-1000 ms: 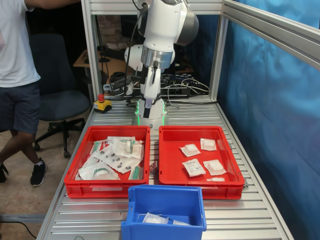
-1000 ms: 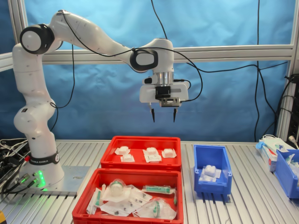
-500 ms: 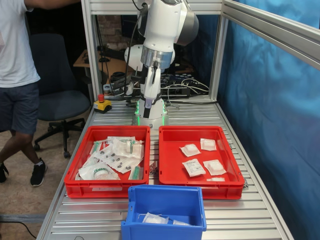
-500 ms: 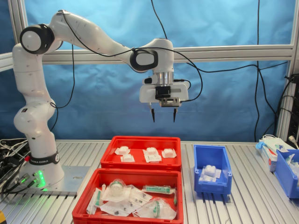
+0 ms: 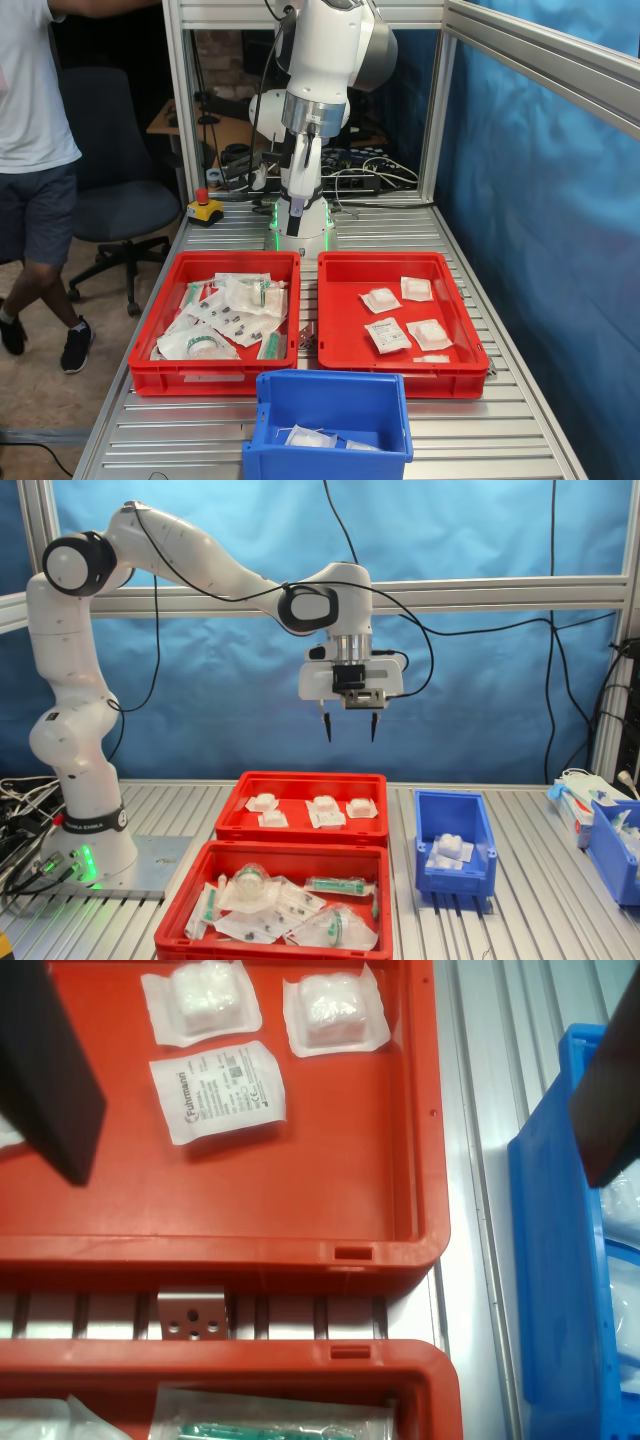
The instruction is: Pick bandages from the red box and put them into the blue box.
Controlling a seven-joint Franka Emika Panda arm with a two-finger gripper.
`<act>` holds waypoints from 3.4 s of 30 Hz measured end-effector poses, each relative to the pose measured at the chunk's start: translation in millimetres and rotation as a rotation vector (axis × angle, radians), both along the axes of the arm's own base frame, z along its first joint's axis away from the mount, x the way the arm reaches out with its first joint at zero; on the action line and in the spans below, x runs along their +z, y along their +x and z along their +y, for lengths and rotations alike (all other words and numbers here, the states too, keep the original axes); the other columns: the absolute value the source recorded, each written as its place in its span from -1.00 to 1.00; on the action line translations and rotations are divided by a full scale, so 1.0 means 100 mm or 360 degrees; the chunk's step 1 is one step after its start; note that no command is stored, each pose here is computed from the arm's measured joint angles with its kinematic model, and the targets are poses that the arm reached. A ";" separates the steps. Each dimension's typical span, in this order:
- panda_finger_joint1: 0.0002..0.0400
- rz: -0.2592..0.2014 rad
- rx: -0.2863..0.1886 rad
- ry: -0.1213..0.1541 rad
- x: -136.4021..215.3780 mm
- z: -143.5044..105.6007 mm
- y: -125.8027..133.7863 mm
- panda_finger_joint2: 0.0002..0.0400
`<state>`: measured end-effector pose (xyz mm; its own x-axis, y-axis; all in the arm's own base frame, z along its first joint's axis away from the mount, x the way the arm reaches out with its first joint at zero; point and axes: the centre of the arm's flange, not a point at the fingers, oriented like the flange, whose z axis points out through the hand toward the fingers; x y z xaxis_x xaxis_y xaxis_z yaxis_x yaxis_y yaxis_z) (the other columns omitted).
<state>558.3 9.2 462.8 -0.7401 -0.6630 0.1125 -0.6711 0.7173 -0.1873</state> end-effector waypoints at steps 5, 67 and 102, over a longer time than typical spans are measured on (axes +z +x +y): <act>1.00 0.0000 0.0000 0.0000 0.00 0.00 0.00 1.00; 1.00 0.0000 0.0000 0.0000 0.00 0.00 0.00 1.00; 1.00 0.0032 0.0144 0.0019 -0.86 0.39 0.23 1.00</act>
